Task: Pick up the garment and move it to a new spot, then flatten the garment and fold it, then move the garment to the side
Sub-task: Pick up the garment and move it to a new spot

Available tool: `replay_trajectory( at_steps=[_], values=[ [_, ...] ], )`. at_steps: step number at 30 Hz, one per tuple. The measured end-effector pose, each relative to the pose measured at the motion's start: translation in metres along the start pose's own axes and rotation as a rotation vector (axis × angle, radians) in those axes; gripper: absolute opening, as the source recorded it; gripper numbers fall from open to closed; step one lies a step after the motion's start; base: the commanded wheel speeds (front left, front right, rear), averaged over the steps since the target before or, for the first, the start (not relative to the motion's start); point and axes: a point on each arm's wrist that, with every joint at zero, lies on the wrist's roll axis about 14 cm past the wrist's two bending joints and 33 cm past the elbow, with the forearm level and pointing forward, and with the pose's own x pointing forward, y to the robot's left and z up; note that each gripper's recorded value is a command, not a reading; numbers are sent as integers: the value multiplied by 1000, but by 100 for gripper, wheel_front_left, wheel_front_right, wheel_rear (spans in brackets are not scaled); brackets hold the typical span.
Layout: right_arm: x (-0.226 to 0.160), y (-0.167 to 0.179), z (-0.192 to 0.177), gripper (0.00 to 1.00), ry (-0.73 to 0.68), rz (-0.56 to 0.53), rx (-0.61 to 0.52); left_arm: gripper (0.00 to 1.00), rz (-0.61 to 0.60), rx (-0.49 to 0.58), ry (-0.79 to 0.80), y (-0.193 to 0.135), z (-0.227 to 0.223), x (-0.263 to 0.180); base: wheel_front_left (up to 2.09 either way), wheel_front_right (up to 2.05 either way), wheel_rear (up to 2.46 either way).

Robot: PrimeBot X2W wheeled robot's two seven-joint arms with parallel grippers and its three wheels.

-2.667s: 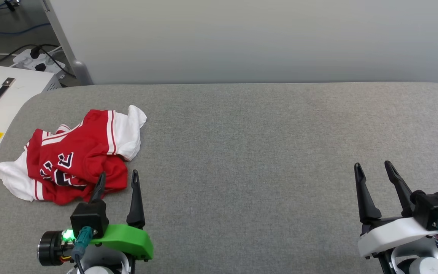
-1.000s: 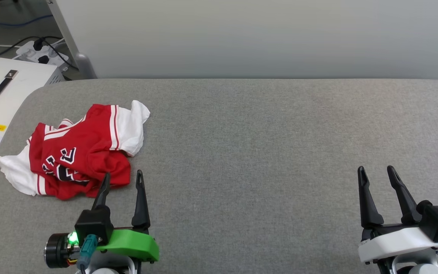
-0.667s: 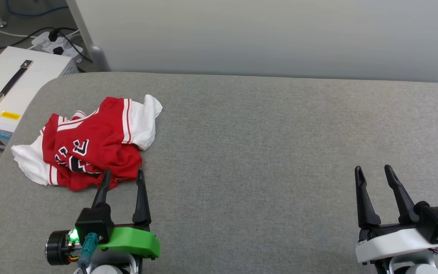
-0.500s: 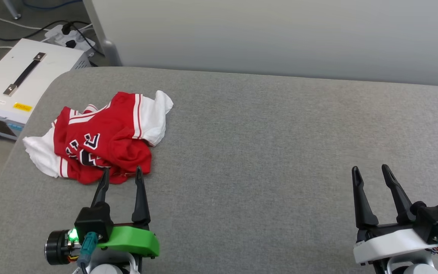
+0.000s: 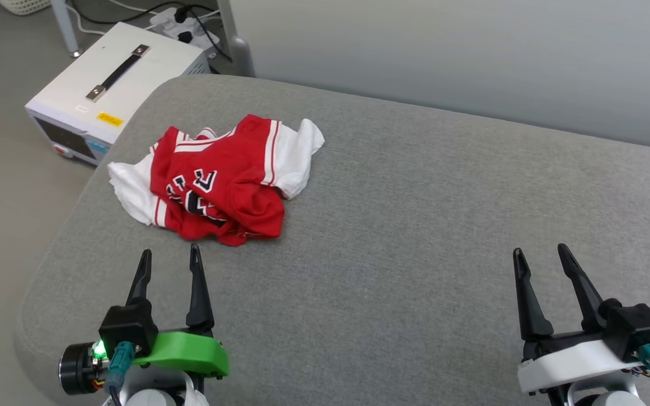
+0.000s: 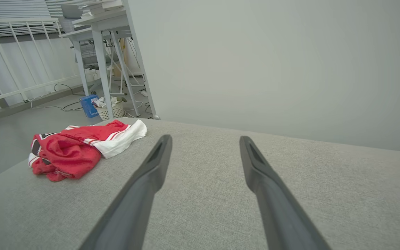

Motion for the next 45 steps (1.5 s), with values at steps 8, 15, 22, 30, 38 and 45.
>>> replay_trajectory(
  at_steps=[8, 15, 22, 30, 38, 45],
  values=[
    [16, 35, -9, 100, 15, 110, 18, 100, 115, 2, -1, 38, 4, -15, 0, 0, 0],
    [25, 55, -14, 100, 23, 174, 30, 100, 181, 5, 0, 59, 5, -27, 0, 0, 0],
    [26, 62, -17, 100, 29, 195, 34, 100, 204, -5, 14, 65, 2, -31, 0, 0, 0],
    [32, 57, -22, 100, 34, 186, 26, 100, 136, -10, -88, 69, 33, 11, 0, 0, 0],
    [49, 38, -22, 100, 2, 148, 15, 100, 15, 105, -293, 66, 112, 106, 0, 0, 0],
    [60, 18, -25, 100, -13, 102, 19, 100, -129, 154, -265, 36, 118, 174, 0, 0, 0]
  ],
)
